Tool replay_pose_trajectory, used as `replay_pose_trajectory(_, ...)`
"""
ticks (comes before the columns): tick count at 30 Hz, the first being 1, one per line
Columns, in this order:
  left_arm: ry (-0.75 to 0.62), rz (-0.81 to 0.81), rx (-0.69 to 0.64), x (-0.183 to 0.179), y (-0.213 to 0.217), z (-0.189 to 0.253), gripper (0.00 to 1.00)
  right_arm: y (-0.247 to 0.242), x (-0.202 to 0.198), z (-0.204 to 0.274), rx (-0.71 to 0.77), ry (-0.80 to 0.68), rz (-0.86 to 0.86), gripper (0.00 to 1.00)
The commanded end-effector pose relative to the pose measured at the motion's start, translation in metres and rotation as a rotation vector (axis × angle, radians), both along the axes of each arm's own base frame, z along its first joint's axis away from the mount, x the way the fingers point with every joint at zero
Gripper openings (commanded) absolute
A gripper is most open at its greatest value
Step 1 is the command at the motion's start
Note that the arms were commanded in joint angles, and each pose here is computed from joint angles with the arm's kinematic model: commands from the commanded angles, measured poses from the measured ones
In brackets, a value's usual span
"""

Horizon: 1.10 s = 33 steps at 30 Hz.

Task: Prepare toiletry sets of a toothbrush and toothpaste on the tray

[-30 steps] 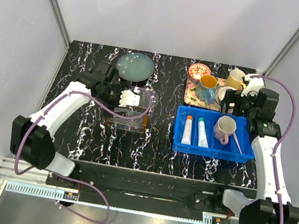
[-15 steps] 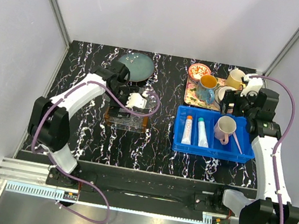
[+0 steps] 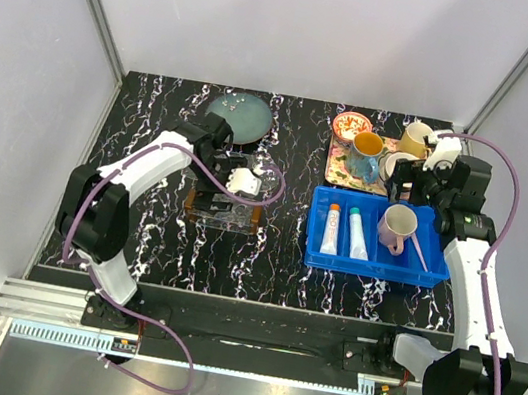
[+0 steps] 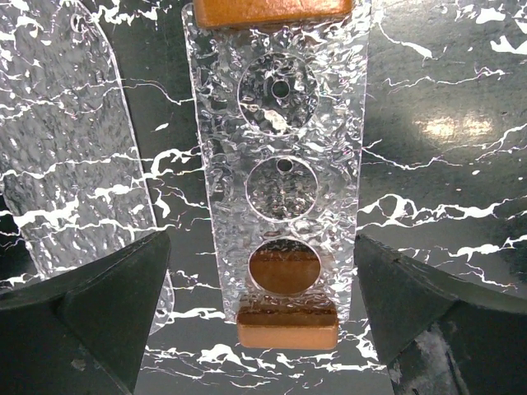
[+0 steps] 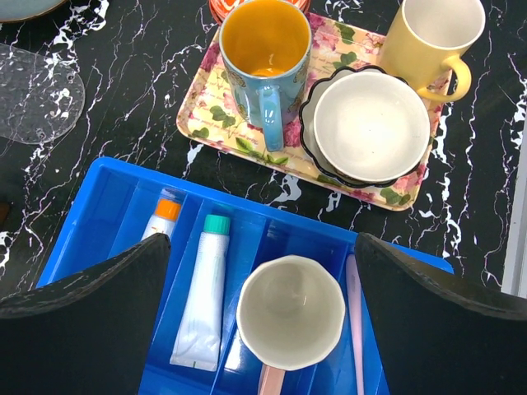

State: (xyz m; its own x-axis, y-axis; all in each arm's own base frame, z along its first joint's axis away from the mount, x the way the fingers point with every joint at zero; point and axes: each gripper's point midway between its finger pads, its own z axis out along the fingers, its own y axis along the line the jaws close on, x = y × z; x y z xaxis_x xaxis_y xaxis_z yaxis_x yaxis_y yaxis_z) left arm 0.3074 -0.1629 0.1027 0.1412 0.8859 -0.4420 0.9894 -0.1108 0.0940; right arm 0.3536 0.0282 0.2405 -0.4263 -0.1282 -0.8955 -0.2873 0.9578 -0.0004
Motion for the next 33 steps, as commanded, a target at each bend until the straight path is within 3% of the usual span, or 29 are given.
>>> replay_pose_trajectory(1, 0.008, -0.003, -0.024, 0.001, -0.008, -0.006, 0.99, 0.006, 0.003, 0.017, -0.003, -0.048, 0.038, 1.00)
replay_pose_trajectory(33, 0.034, 0.086, -0.016, 0.006, -0.012, -0.046, 0.99, 0.006, 0.003, 0.016, -0.010, -0.051, 0.047, 1.00)
